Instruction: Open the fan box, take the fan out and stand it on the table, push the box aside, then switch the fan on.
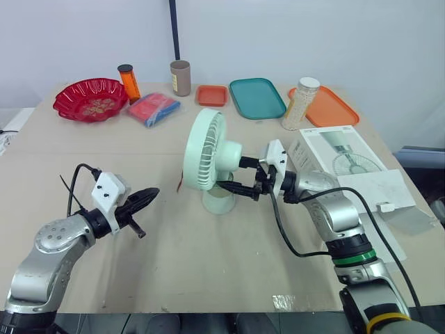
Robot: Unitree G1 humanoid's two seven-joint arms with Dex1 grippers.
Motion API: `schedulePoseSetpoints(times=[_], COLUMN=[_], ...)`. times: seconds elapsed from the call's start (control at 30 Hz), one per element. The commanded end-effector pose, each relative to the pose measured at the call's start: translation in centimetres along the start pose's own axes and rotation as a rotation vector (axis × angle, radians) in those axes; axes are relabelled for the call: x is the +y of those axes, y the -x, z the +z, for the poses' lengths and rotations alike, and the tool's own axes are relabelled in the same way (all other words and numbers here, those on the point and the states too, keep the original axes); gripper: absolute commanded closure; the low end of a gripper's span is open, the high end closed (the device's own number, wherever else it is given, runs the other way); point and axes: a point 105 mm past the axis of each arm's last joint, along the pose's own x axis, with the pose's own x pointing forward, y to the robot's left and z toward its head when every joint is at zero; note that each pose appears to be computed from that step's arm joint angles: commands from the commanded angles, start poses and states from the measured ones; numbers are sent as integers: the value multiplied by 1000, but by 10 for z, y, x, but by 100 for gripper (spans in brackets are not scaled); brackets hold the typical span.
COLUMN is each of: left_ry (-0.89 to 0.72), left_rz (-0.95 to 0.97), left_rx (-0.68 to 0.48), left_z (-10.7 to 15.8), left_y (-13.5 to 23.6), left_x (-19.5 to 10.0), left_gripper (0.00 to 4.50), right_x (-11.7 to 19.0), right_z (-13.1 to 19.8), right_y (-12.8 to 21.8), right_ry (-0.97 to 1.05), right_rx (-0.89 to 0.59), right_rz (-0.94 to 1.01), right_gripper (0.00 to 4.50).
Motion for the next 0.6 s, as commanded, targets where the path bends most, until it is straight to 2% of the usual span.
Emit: schedulePoseSetpoints(times=[0.03, 0.33, 0.6], left_ry=[-30, -22, -28], left_rz=[-1, -3, 3], left_rx=[-32, -33, -14], left_z=[11, 11, 7], left_y=[0, -1, 11], left_x=[-2, -4, -3], left_gripper=[450, 450, 450], right_x=[-1, 1, 4], right_z=[18, 17, 10], right_y=[2, 5, 29], right_ry=[55, 51, 5], right_rx=[-47, -39, 14], right_rz=[-12, -10, -77], right_gripper=[5, 5, 5])
